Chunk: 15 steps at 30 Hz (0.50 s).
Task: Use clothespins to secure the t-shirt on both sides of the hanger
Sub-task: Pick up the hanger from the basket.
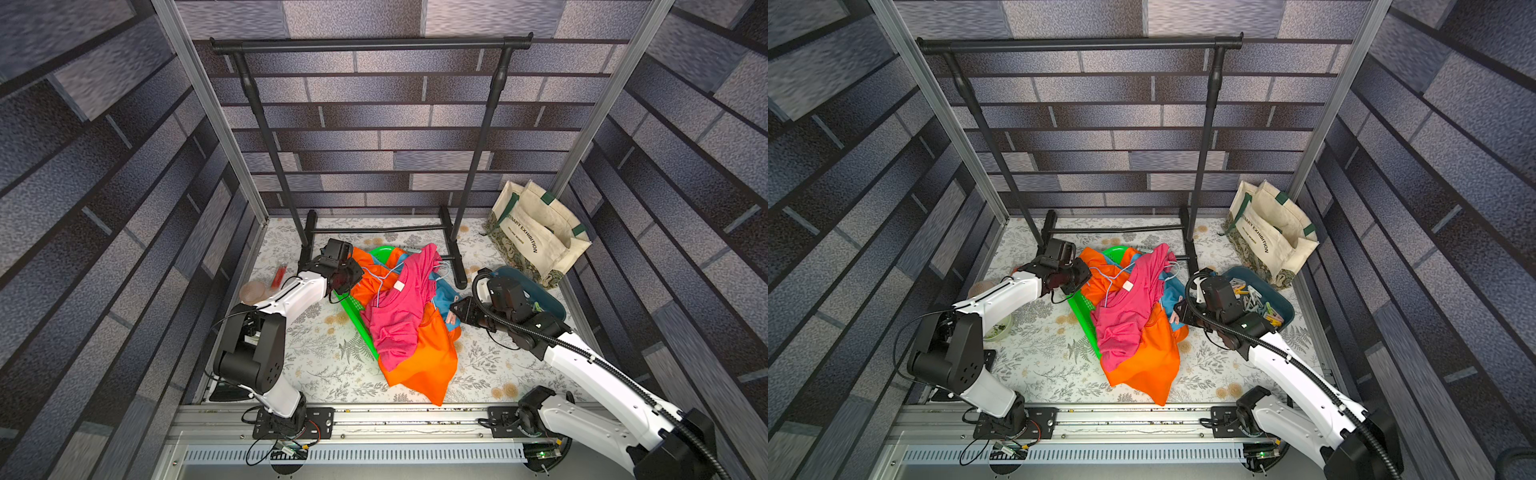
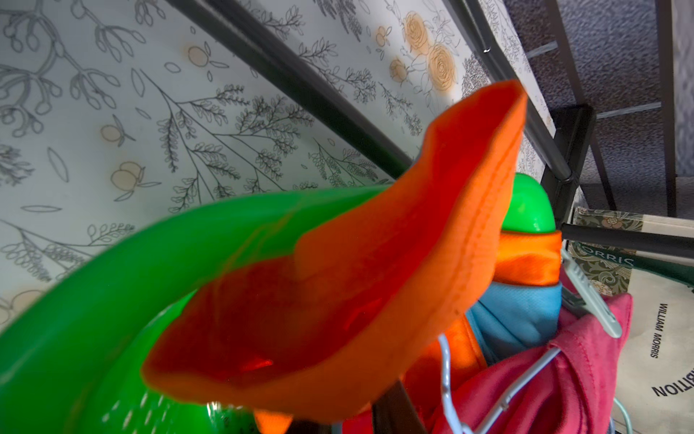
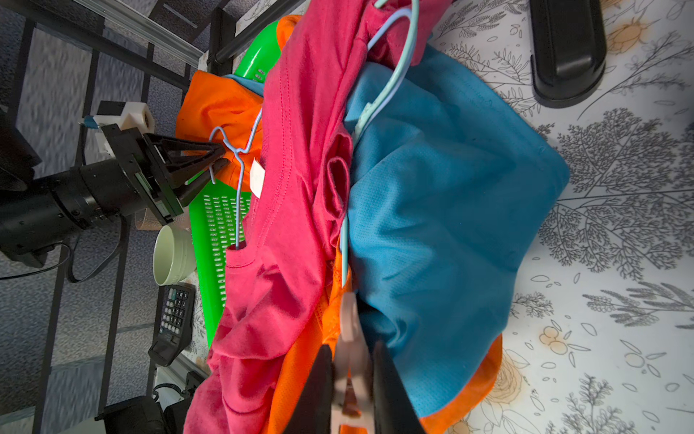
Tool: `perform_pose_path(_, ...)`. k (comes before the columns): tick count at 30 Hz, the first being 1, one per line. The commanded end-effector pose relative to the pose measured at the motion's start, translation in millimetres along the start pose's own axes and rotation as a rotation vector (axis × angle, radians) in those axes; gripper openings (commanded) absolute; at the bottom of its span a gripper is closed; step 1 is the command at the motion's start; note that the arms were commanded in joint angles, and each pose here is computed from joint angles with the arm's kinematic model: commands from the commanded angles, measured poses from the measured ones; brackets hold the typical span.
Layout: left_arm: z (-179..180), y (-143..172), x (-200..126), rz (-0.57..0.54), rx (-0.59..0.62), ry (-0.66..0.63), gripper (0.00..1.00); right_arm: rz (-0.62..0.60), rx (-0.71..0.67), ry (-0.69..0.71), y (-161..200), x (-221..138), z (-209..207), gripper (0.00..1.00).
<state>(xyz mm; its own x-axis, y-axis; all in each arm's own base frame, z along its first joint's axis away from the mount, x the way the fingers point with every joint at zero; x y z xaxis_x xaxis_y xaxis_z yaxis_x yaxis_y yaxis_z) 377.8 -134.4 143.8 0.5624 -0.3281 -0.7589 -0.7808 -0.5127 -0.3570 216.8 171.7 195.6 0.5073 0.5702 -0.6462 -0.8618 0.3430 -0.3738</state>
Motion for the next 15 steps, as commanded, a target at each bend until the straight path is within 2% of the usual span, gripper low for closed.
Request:
perform_pose_path(1,-9,-14,-4,-0.047,0.014,0.021,0.18,-0.004,-0.017,-0.015,-1,1,4,0.0)
perform_pose_path(10,-39,-28,-23,-0.078,0.029,0.097,0.18,0.005,-0.016,-0.014,1,3,3,0.0)
perform_pose_path(15,-50,-27,-33,-0.076,0.052,0.107,0.28,0.004,-0.011,-0.014,1,4,1,0.0)
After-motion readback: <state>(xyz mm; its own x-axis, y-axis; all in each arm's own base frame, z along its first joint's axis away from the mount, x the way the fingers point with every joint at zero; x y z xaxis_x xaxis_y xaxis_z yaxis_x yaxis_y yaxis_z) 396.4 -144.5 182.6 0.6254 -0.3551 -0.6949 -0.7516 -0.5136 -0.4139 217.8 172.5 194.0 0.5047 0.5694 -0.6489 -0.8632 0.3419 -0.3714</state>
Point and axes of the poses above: each gripper's point midway between its finger pads, its own x axis out along the fingers, its own z axis along the line the jaws close on, y = z × x, the point moved 4 cm from there along -x, back along the fingers, and after that the axes turned 8 degrees about x, right-handed, at the moved point
